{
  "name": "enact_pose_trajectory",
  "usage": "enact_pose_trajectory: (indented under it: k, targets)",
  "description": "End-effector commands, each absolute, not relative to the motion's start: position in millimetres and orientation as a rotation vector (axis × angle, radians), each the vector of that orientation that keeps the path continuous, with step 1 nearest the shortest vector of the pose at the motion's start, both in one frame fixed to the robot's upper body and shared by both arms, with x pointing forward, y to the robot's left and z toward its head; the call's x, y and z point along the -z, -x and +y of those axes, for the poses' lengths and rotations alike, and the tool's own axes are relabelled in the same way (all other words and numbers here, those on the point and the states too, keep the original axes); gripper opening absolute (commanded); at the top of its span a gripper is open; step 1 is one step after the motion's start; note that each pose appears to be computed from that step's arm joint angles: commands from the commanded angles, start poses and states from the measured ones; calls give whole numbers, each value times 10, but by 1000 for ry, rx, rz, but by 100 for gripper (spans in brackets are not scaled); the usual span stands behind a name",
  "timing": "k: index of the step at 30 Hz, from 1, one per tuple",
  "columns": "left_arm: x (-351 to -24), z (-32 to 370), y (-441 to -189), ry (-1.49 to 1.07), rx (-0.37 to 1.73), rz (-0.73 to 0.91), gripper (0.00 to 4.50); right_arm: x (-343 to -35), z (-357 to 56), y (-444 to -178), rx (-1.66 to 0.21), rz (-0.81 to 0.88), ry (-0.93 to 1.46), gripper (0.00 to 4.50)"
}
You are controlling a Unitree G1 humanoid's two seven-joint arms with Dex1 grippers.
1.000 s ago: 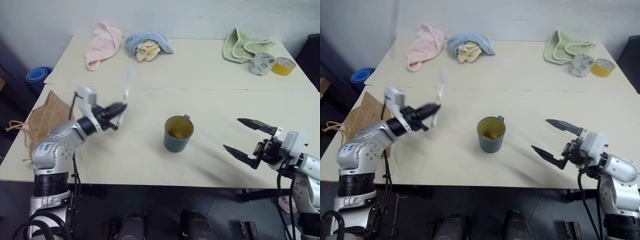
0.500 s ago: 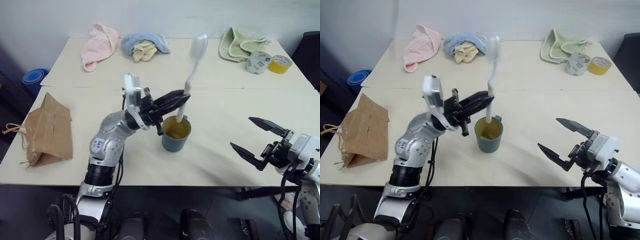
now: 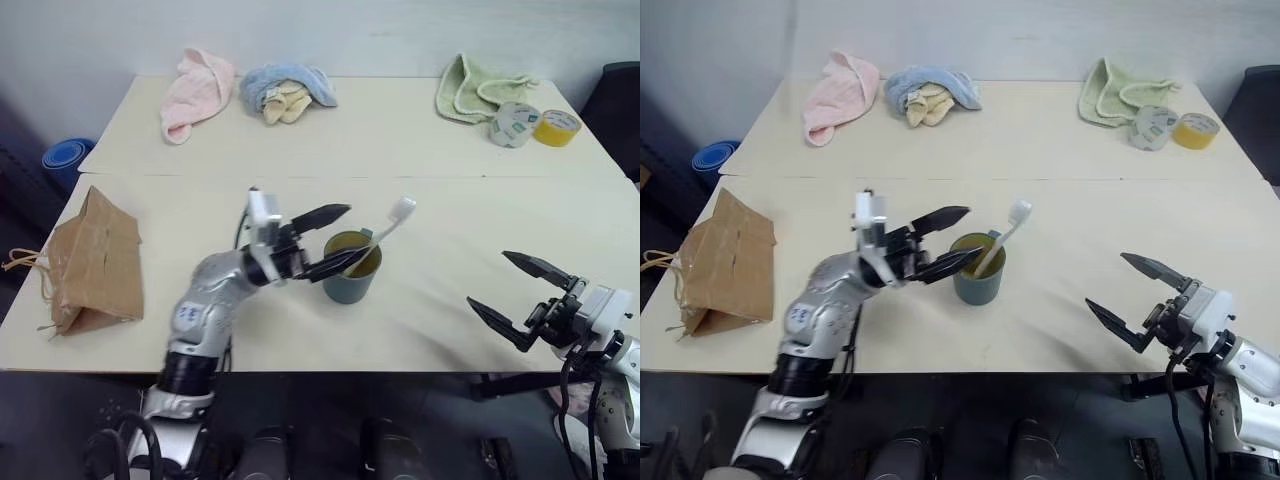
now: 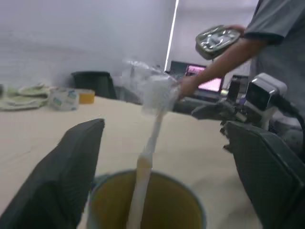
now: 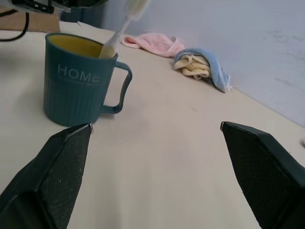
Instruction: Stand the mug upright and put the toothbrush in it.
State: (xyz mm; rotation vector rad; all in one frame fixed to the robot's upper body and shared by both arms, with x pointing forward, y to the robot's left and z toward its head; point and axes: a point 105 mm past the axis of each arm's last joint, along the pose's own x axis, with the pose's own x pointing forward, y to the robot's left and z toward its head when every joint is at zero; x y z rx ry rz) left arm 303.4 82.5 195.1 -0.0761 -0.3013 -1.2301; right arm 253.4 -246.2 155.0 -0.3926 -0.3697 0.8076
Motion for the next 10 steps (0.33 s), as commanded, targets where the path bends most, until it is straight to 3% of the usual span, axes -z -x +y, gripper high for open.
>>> enact_pose_trajectory:
  k: [1, 4, 10]
  targets:
    - [-1858, 1271, -2984, -126, 1056, -276, 448, -1584, -2475, -2572, -850, -386, 424, 450]
    - [-1727, 1739, -2875, -279, 849, -200, 448, -1544, -2493, -2678, -899, -345, 425, 450]
    - [-1507, 2175, -2476, -464, 673, -111, 448, -1424, -2415, -2816, -1021, -260, 389, 450]
